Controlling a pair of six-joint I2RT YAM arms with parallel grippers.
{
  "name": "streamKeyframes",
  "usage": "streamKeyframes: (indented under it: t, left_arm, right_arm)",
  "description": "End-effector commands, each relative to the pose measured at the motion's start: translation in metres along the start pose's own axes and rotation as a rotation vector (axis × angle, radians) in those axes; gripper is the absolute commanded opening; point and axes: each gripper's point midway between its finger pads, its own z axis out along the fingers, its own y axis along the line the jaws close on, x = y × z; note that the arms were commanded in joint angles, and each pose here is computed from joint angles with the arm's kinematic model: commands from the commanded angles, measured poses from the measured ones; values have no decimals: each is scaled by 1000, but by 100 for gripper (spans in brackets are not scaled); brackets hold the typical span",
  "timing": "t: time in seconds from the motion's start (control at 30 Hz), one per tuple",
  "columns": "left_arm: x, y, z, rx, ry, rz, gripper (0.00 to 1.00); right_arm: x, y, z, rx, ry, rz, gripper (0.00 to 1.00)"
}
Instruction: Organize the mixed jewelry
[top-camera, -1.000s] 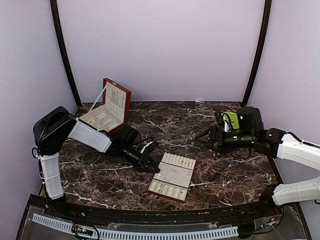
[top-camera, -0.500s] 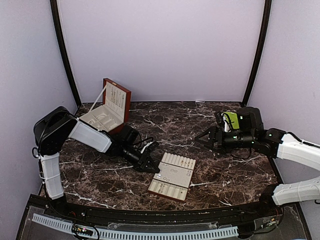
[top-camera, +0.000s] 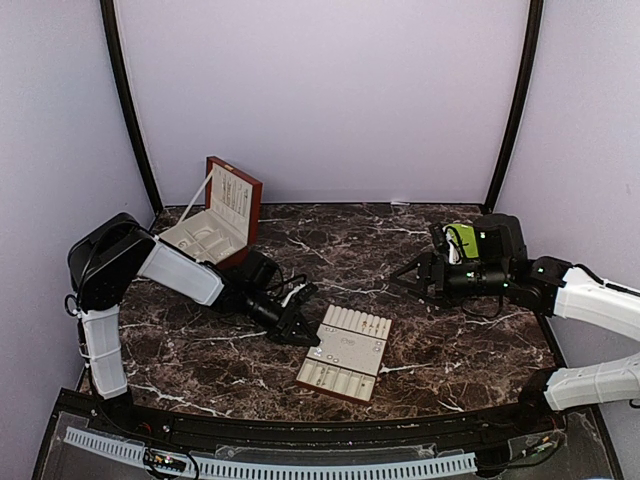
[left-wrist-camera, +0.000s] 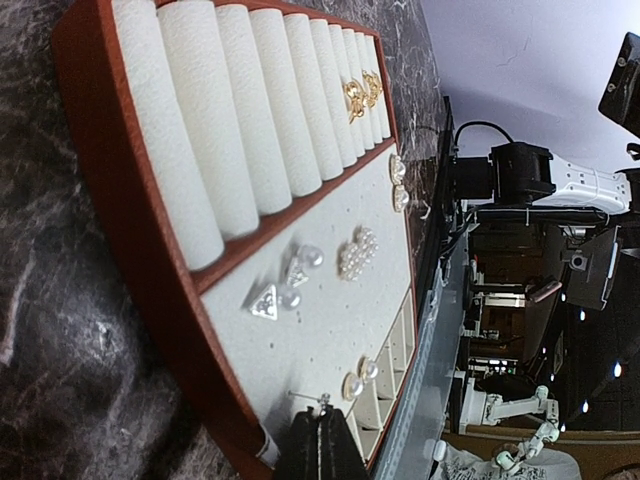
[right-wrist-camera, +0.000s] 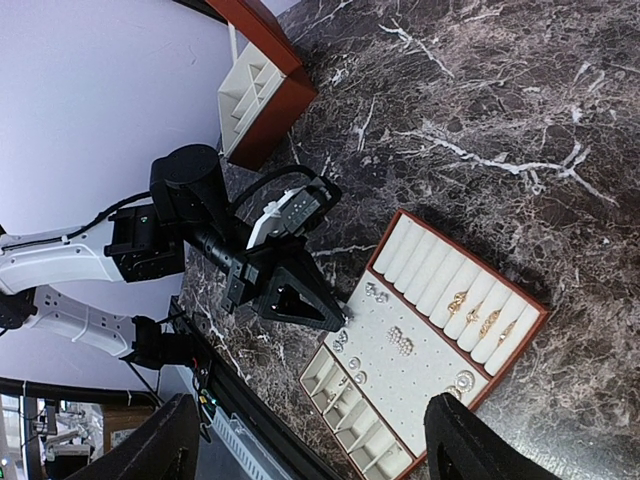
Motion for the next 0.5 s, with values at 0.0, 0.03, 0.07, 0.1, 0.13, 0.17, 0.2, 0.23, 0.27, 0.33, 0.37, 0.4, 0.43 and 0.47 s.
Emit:
streamKeyframes:
  t: [0.0, 0.03, 0.07, 0.1, 0.13, 0.17, 0.2, 0.23, 0.27, 0.33, 0.37, 0.4, 0.43, 0.47]
  left_arm:
    - [-2, 9, -2, -33, -12, -20, 0]
    - [-2, 9, -2, -37, -14, -20, 0]
    - [-3, 9, -2, -41, -16, -20, 0]
    - [-3, 10, -3, -45, -20, -23, 0]
    - [-4, 10, -4, -48, -22, -24, 0]
    - [-4, 10, -4, -51, -24, -24, 0]
    - [-4, 10, -4, -53, -26, -24, 0]
    - [-5, 10, -5, -57, -29, -26, 0]
    - [-5, 11, -5, -61, -31, -27, 0]
    - [-6, 12, -6, -66, -34, -29, 0]
    - [-6, 11, -6, -66, -34, -29, 0]
    - [-6, 11, -6, -66, -35, -30, 1]
    - [-6, 11, -6, -69, -37, -30, 3]
    - [-7, 10, -7, -70, -39, -29, 6]
  right_arm:
    - [-8, 7, -3, -10, -26, -27, 78]
    - [-8, 7, -3, -10, -27, -27, 78]
    - [-8, 7, -3, -11, -27, -28, 79]
    - [-8, 7, -3, -11, -27, -29, 78]
    - [-8, 7, -3, -11, -27, -28, 78]
    - [-8, 7, -3, -12, -27, -30, 78]
    - [-8, 7, -3, -10, -27, -29, 78]
    - [-9, 7, -2, -10, -28, -31, 78]
    - [-9, 7, -2, -10, -28, -31, 78]
    - [-9, 7, -2, -12, -26, -31, 78]
    - [-9, 7, -2, -12, -27, -32, 79]
    - [-9, 7, -2, -12, -27, -32, 78]
    - [-9, 8, -2, -13, -29, -32, 79]
    - [-9, 8, -2, -13, -30, -33, 79]
